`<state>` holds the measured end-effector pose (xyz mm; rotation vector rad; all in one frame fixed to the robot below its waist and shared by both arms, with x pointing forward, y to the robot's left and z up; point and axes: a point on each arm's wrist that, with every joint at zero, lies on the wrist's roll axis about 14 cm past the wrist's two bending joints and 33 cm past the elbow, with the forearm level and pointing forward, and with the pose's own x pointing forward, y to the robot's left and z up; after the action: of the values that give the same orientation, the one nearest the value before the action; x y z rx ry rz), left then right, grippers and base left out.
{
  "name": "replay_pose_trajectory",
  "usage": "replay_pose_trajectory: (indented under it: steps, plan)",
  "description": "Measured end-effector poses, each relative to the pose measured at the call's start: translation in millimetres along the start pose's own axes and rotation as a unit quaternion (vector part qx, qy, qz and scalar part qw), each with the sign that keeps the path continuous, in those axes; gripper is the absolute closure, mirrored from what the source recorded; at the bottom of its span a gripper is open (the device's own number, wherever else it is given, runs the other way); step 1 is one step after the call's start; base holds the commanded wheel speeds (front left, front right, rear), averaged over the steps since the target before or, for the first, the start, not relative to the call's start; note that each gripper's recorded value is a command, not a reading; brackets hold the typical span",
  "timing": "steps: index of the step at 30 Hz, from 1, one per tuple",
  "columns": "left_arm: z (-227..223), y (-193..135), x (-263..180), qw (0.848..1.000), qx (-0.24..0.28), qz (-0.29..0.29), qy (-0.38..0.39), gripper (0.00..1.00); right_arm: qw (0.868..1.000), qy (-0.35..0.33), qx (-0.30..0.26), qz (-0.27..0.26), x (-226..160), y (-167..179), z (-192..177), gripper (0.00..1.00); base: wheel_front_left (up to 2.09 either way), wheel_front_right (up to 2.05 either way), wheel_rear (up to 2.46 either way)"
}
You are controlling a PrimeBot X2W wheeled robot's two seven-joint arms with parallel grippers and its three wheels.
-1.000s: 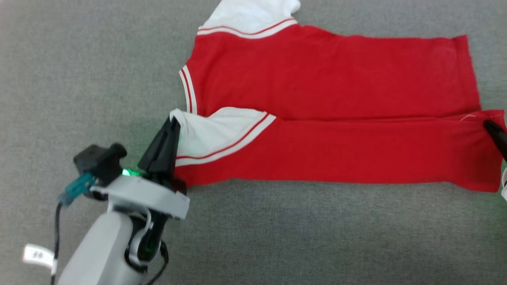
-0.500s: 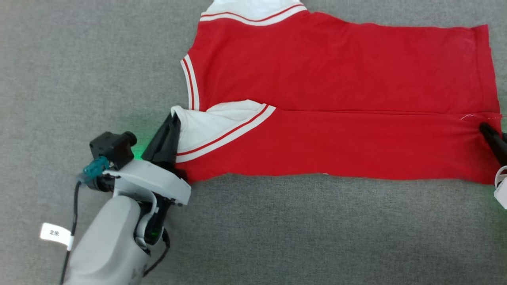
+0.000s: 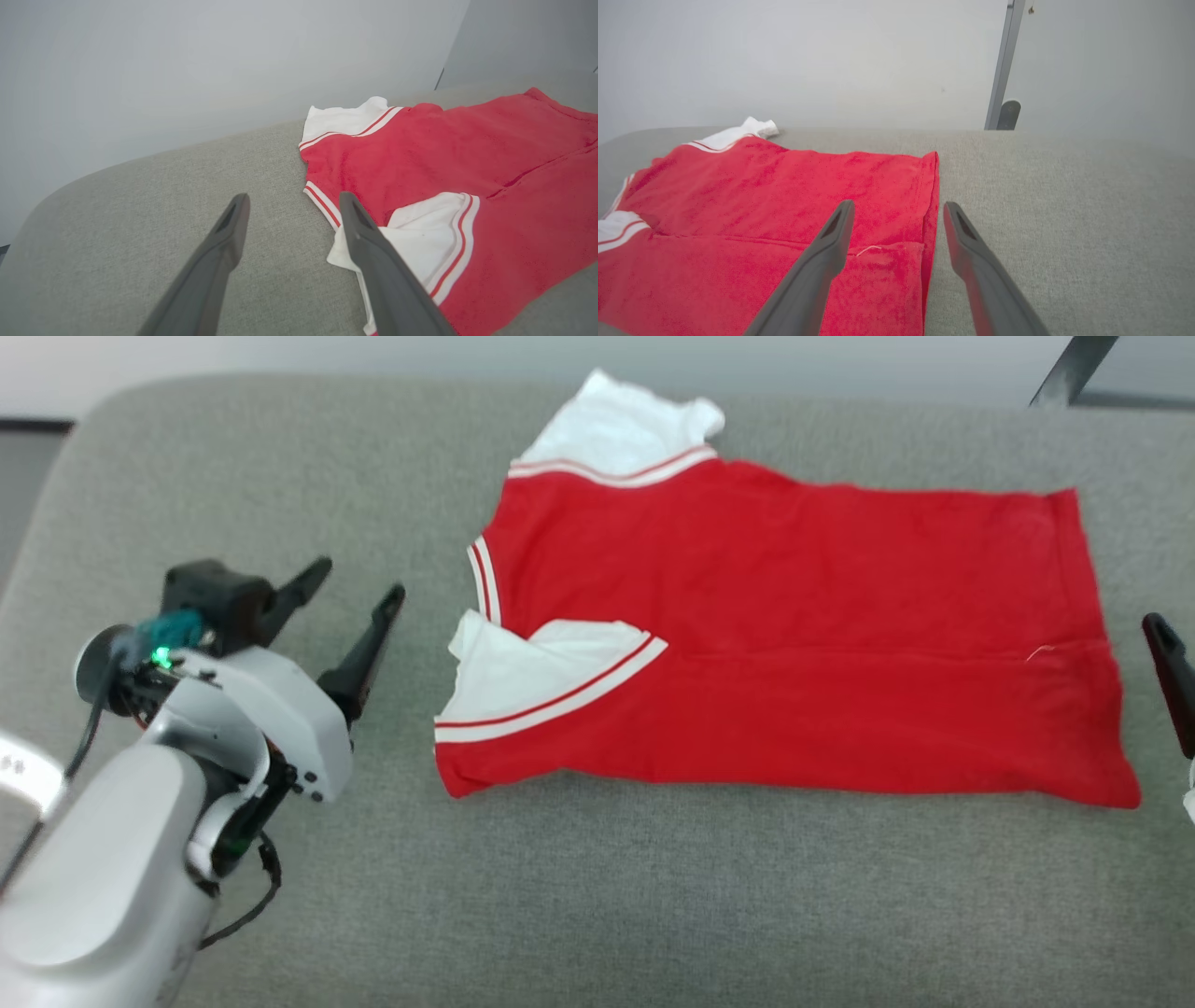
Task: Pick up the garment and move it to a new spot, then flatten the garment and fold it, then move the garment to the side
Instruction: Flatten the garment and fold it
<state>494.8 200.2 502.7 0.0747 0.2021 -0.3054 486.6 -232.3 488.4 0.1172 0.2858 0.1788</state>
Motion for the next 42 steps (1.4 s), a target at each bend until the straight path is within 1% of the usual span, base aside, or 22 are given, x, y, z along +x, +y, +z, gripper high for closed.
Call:
replay_pose_trajectory:
  steps: [3, 5, 7, 9, 12, 14, 16, 18, 20, 23, 28, 32, 35, 36, 37, 38, 39, 42]
  plan:
    - [2.5, -6.1, -11.7, 0.998, 0.008, -0.021, 0.066, 0.00, 0.999, -0.036, 0.003, -0.003, -12.1, 1.5, 19.3, 0.00, 0.00, 0.00, 0.00]
    - [-6.1, -13.1, -21.1, 0.991, 0.002, -0.037, 0.131, 0.00, 0.999, -0.049, 0.003, -0.002, -19.3, 4.4, 27.0, 0.00, 0.00, 0.00, 0.00]
    - [-16.3, -23.0, -31.5, 0.979, -0.010, -0.057, 0.197, 0.00, 0.998, -0.056, 0.005, 0.000, -25.3, 8.1, 30.5, 0.00, 0.00, 0.00, 0.00]
    - [-30.6, -35.8, -43.1, 0.961, -0.030, -0.082, 0.264, 0.00, 0.998, -0.063, 0.006, 0.004, -28.8, 11.8, 35.5, 0.00, 0.00, 0.00, 0.00]
    - [-46.4, -46.5, -53.1, 0.936, -0.054, -0.104, 0.333, 0.00, 0.998, -0.062, 0.007, 0.003, -31.8, 12.1, 34.5, 0.00, 0.00, 0.00, 0.00]
    - [-49.2, -48.6, -51.1, 0.929, -0.065, -0.104, 0.350, 0.00, 0.998, -0.057, 0.008, 0.002, -32.5, 11.4, 31.1, 0.00, 0.00, 0.00, 0.00]
    - [-49.4, -50.8, -45.3, 0.926, -0.067, -0.106, 0.355, 0.00, 0.999, -0.053, 0.009, -0.001, -33.0, 9.2, 28.7, 0.00, 0.00, 0.00, 0.00]
    - [-52.6, -55.6, -38.1, 0.924, -0.079, -0.109, 0.358, 0.00, 0.999, -0.051, 0.008, -0.004, -32.8, 6.6, 28.3, 0.00, 0.00, 0.00, 0.00]
    - [-59.5, -58.8, -32.4, 0.921, -0.086, -0.111, 0.365, 0.00, 0.999, -0.052, 0.008, -0.007, -32.6, 4.0, 29.2, 0.00, 0.00, 0.00, 0.00]
    - [-72.1, -53.8, -23.7, 0.918, -0.085, -0.099, 0.375, 0.00, 0.999, -0.047, 0.008, -0.013, -33.0, -0.9, 26.0, 0.00, 0.00, 0.00, 0.00]
    - [-96.4, -57.5, -13.7, 0.908, -0.099, -0.097, 0.396, 0.00, 0.999, -0.041, 0.008, -0.025, -36.0, -9.6, 23.3, 0.00, 0.00, 0.00, 0.00]
    - [-105.9, -69.0, -9.7, 0.897, -0.125, -0.115, 0.408, 0.00, 0.999, -0.036, 0.010, -0.037, -39.8, -17.3, 19.9, 0.00, 0.00, 0.00, 0.00]
    - [-108.3, -74.1, -9.7, 0.892, -0.130, -0.125, 0.414, 0.00, 0.999, -0.025, 0.013, -0.040, -41.5, -19.4, 15.6, 0.00, 0.00, 0.00, 0.00]
    - [-108.9, -75.0, -10.1, 0.891, -0.133, -0.125, 0.416, 0.08, 0.999, -0.018, 0.015, -0.039, -42.2, -19.0, 13.0, 0.00, 0.00, 0.00, 0.00]
    - [-109.0, -76.5, -10.4, 0.890, -0.135, -0.127, 0.416, 0.32, 0.999, -0.009, 0.015, -0.038, -42.9, -18.2, 9.8, 0.00, 0.00, 0.00, 0.00]
    - [-109.0, -78.5, -10.9, 0.890, -0.136, -0.130, 0.416, 0.69, 0.999, 0.006, 0.013, -0.035, -44.0, -17.2, 4.2, 0.00, 0.00, 0.00, 0.00]
    - [-108.7, -79.9, -11.1, 0.890, -0.136, -0.132, 0.415, 1.00, 0.999, 0.029, 0.011, -0.030, -45.5, -14.5, -4.2, 0.00, 0.00, 0.00, 0.00]
    - [-109.9, -83.4, -12.5, 0.888, -0.140, -0.136, 0.416, 1.00, 0.995, 0.093, -0.009, -0.019, -50.4, -11.1, -23.5, 0.00, 0.00, 0.00, 0.00]
